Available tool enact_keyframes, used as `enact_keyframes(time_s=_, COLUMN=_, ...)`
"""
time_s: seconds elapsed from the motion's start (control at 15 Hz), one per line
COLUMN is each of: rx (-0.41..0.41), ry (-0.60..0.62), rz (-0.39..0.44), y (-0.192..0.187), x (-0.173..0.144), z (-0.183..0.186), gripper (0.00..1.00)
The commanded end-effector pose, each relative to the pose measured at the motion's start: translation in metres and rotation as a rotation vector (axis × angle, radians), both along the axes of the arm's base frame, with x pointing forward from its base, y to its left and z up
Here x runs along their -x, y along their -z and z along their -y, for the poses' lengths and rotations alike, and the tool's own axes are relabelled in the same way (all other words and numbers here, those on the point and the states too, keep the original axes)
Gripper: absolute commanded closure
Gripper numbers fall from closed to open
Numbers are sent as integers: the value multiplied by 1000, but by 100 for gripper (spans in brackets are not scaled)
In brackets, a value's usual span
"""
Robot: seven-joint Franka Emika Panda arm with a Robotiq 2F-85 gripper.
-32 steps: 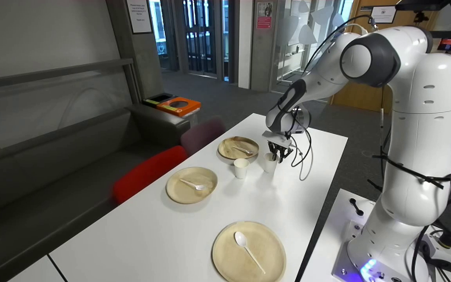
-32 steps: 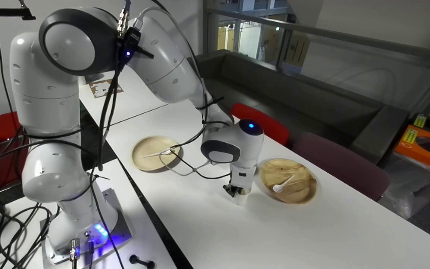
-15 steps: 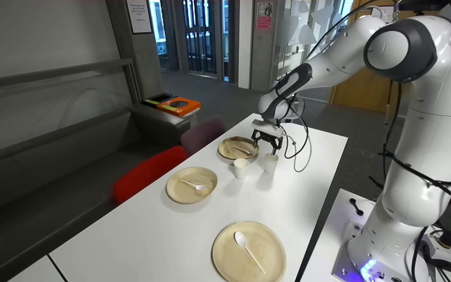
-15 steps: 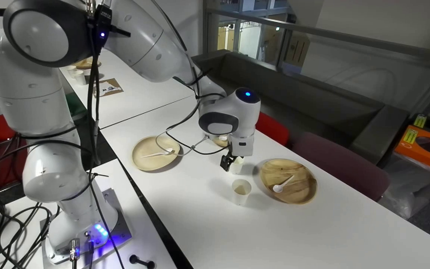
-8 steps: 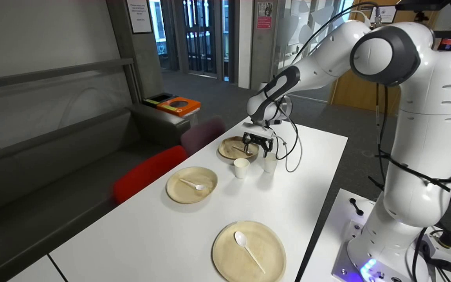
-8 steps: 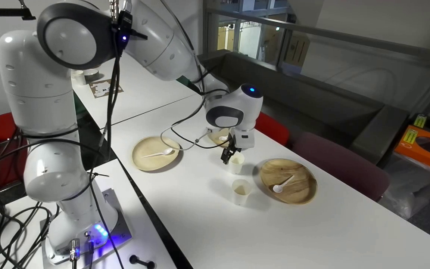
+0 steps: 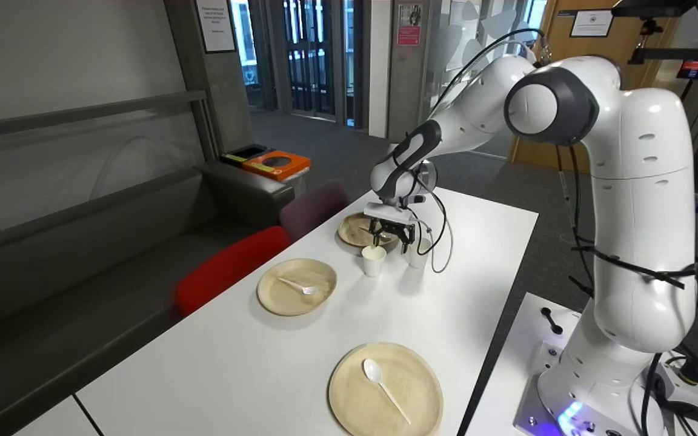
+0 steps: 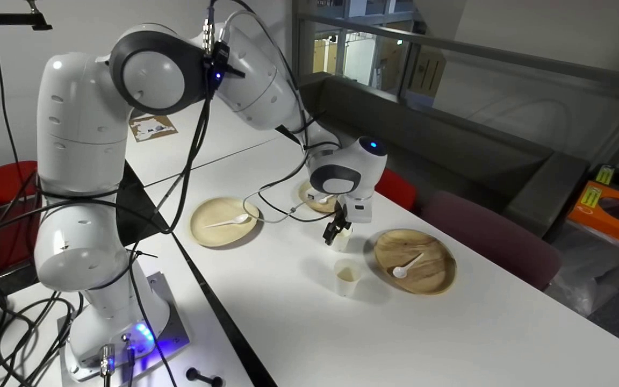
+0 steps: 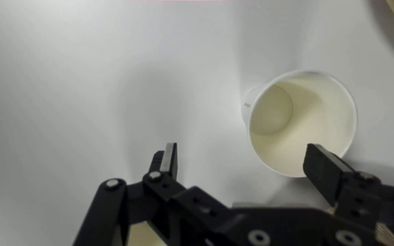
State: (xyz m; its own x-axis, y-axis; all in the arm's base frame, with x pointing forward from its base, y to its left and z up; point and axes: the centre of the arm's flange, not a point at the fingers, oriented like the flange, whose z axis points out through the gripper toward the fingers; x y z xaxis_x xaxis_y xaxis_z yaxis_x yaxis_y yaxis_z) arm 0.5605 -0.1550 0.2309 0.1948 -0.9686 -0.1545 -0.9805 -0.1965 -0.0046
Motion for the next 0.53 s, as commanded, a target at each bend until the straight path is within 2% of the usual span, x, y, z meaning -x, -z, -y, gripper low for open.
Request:
enact_keyframes(time_s=0.0, rx=-4, ry=16, rz=-39, y=6, x=-16, z=0, gripper=0)
enact_keyframes(time_s=0.07, rx=-1, ry=17, rz=-44, y=9, x=-18, z=0, gripper=25)
enact_keyframes(time_s=0.2, rx=4, ry=18, rz=-50, y=13, x=-20, z=0, gripper=33)
enact_keyframes(time_s=0.47, rx=4, ry=26, rz=-51, y=16, x=-22, z=1, gripper=62)
